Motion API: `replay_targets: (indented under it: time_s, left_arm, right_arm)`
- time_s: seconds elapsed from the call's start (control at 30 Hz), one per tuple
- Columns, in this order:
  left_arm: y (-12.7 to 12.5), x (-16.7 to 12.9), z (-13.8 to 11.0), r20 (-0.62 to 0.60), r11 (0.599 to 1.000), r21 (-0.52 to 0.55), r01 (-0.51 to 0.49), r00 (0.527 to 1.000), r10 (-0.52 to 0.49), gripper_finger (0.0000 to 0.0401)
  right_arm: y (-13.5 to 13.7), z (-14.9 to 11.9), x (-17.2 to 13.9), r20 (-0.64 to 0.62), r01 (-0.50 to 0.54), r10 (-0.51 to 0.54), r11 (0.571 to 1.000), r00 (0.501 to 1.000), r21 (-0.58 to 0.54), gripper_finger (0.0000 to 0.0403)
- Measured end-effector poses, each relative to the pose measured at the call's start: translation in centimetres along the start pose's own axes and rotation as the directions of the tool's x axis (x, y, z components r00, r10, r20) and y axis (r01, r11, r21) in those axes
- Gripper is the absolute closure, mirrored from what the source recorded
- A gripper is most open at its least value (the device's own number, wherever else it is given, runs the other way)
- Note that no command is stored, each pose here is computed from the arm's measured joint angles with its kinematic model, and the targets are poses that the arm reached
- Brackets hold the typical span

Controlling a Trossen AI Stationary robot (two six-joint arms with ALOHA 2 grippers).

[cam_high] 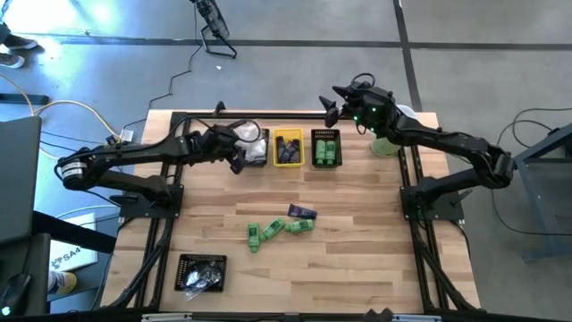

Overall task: Pick & Place Travel size toiletries
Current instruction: Put the cotton pack into the top left black bin

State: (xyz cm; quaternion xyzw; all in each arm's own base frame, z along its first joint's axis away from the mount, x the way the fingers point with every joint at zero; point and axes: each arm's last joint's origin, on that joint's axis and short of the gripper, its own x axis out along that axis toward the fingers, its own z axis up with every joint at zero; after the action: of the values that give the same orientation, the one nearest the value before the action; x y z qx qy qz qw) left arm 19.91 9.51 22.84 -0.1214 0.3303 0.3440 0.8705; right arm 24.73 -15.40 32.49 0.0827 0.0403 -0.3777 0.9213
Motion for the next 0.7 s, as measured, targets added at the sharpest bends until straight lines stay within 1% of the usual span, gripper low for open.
replay_targets:
  time_s: [0.13,0.5,0.7]
  left_arm:
    - [0.1,0.5,-0.4,-0.043,0.999,0.023,-0.042,0.998,0.042,0.0401]
    - [-0.4,2.5,-1.2,-0.131,0.999,0.047,-0.021,0.991,0.027,0.0401]
    - [-0.6,2.8,-1.2,-0.138,0.999,0.047,-0.006,0.99,0.013,0.0401]
  right_arm:
    - [-0.3,0.1,0.1,0.002,0.01,-0.01,1.0,1.0,0.002,0.0121]
    - [-0.3,0.0,0.1,0.001,0.011,-0.011,1.0,1.0,0.002,0.0121]
    - [-0.3,0.0,0.1,0.001,0.012,-0.012,1.0,1.0,0.002,0.0121]
